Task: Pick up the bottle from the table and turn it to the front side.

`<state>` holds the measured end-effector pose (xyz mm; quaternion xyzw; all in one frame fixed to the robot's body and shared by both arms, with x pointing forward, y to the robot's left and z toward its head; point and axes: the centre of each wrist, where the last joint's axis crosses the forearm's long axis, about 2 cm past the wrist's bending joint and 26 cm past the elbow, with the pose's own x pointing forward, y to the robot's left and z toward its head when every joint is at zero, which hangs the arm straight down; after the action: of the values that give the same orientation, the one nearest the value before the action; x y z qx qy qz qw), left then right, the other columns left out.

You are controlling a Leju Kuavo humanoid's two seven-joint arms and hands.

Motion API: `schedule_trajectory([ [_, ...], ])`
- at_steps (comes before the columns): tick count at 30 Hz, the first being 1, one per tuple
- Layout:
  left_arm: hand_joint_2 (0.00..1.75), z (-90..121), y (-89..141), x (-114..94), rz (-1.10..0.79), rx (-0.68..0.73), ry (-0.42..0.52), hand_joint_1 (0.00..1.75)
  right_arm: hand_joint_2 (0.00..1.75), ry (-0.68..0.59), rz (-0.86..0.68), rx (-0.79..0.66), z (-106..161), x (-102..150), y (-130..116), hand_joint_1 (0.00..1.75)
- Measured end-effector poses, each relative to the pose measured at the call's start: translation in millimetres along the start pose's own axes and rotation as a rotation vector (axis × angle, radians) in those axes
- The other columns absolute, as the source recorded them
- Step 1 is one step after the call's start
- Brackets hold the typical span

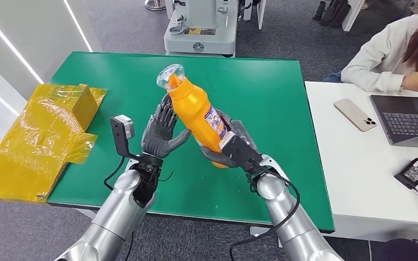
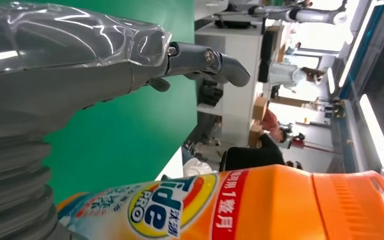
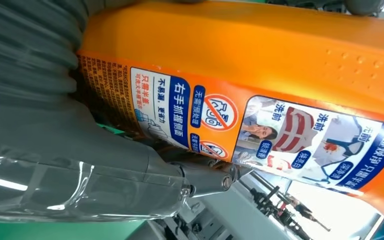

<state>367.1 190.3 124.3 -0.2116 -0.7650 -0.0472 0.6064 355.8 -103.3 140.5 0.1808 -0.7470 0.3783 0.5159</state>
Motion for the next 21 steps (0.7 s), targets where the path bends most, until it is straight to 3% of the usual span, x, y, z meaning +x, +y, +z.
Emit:
schedule_trajectory([
  [13, 1.75, 5.0, 19.2, 2.5, 0.004, -0.051, 0.005, 0.0, 1.75, 0.065, 0.04, -0.067, 17.9, -19.3, -18.5, 1.75],
  [21, 1.75, -4.0, 11.6, 4.3, 0.045, -0.103, -0.007, 0.0, 1.75, 0.106, 0.072, -0.065, 25.7, -29.3, -19.3, 1.74],
])
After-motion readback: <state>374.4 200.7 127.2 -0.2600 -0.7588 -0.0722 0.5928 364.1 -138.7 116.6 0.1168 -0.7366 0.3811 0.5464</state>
